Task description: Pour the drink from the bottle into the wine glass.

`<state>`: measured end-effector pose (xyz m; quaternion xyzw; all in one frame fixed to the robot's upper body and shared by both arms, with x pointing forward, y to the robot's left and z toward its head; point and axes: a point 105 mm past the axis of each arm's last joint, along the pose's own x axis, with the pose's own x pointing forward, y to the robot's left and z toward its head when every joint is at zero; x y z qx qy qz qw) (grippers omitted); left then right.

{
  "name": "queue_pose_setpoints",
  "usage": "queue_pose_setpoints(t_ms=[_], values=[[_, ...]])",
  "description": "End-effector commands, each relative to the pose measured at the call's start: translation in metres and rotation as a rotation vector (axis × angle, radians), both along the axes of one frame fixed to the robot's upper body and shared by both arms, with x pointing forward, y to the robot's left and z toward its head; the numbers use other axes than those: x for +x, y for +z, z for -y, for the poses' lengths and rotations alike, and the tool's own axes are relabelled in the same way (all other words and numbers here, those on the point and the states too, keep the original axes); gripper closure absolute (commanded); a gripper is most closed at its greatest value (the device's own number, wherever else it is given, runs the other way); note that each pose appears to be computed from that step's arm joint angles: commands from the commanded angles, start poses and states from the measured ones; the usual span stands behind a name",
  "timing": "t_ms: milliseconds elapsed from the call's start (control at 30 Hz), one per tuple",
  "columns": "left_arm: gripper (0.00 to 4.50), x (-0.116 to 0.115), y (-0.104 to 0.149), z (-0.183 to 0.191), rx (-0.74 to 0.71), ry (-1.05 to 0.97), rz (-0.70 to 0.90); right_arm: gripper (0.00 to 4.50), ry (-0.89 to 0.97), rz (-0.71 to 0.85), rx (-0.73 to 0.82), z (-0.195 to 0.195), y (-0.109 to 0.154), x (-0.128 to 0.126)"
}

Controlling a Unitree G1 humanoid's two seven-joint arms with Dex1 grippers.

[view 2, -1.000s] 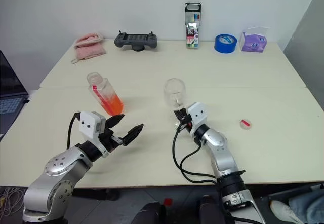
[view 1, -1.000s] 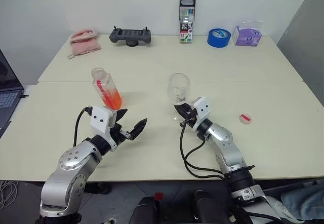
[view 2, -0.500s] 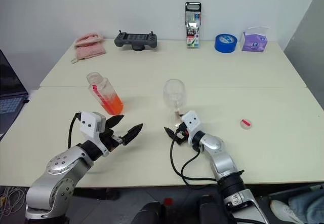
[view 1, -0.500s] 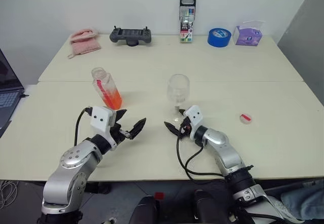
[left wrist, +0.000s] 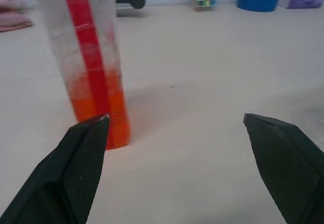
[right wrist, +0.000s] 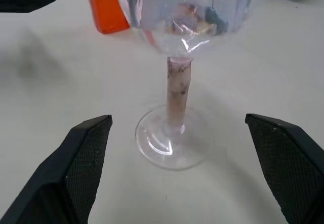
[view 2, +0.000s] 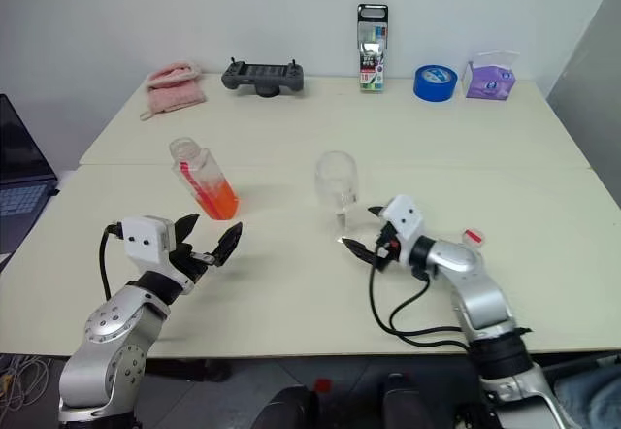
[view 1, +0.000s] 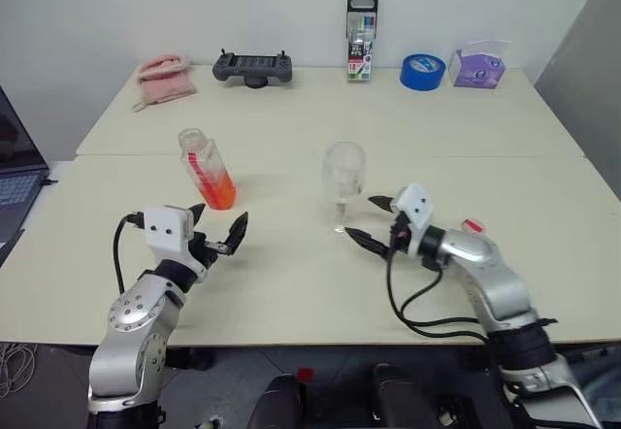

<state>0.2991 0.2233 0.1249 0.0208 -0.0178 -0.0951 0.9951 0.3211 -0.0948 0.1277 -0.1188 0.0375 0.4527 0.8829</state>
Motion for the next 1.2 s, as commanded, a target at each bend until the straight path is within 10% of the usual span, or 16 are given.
queue_pose_setpoints(t_ms=[33,433,1200], values=[[0.00,-0.001,0.018,-0.018,0.030,0.098,0.100,0.02,0.111,-0.003,0.019,0.015,0.033,-0.023],[0.00,0.025,0.048,-0.025,0.044,0.110,0.188,0.02,0.353,0.121,0.026,0.023,0.167,-0.044],[0.00,0.087,0.066,-0.016,0.027,0.065,0.245,0.02,0.377,0.152,-0.029,0.013,0.167,-0.044]])
